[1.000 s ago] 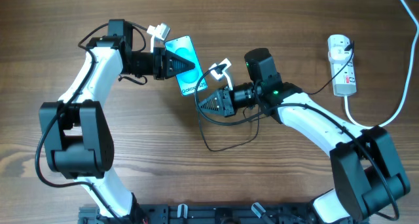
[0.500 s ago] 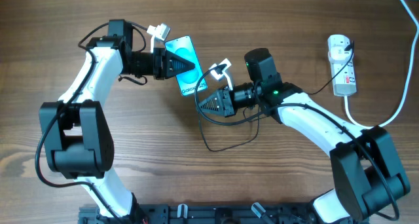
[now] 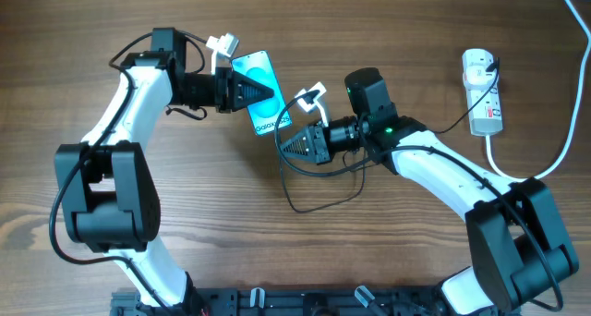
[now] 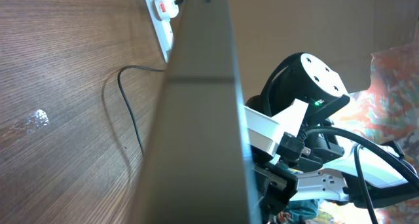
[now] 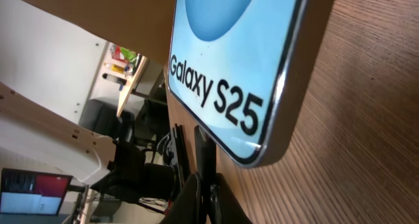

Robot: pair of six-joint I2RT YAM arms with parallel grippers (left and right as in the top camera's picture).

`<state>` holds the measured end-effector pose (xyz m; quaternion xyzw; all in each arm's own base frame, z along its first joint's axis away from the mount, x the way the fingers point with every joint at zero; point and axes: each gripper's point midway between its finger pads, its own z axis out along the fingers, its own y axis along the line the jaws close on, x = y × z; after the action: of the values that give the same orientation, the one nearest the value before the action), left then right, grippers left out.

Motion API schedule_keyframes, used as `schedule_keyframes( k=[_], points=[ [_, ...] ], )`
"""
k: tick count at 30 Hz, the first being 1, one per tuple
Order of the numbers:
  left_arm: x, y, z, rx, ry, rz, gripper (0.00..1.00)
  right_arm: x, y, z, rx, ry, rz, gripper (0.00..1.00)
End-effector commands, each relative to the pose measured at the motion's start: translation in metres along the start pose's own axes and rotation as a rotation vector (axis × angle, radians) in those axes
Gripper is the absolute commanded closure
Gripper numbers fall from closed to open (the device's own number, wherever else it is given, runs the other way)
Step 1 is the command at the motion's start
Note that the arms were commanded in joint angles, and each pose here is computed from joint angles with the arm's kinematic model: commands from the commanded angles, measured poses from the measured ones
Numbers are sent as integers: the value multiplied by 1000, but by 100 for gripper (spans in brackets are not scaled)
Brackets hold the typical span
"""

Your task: Plug charger to phone and switch on socket

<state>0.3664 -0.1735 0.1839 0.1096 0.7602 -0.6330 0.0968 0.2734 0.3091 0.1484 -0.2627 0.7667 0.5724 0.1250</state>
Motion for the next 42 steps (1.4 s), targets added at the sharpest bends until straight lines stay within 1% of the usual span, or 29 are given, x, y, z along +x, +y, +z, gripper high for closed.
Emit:
schedule_keyframes(
  k=[1, 5, 25, 42],
  points=[
    [-1, -16, -3, 48, -15, 12, 96, -7, -2, -3, 30, -24, -8, 96],
    [-1, -16, -3, 49, -15, 11, 96, -9, 0, -3, 24, -31, 15, 96],
    [2, -21, 6, 64, 8, 22, 96, -9, 9, -3, -29, -21, 0, 96],
    [2, -20, 6, 63, 9, 22, 96, -9, 9, -3, -29, -20, 24, 96]
  ],
)
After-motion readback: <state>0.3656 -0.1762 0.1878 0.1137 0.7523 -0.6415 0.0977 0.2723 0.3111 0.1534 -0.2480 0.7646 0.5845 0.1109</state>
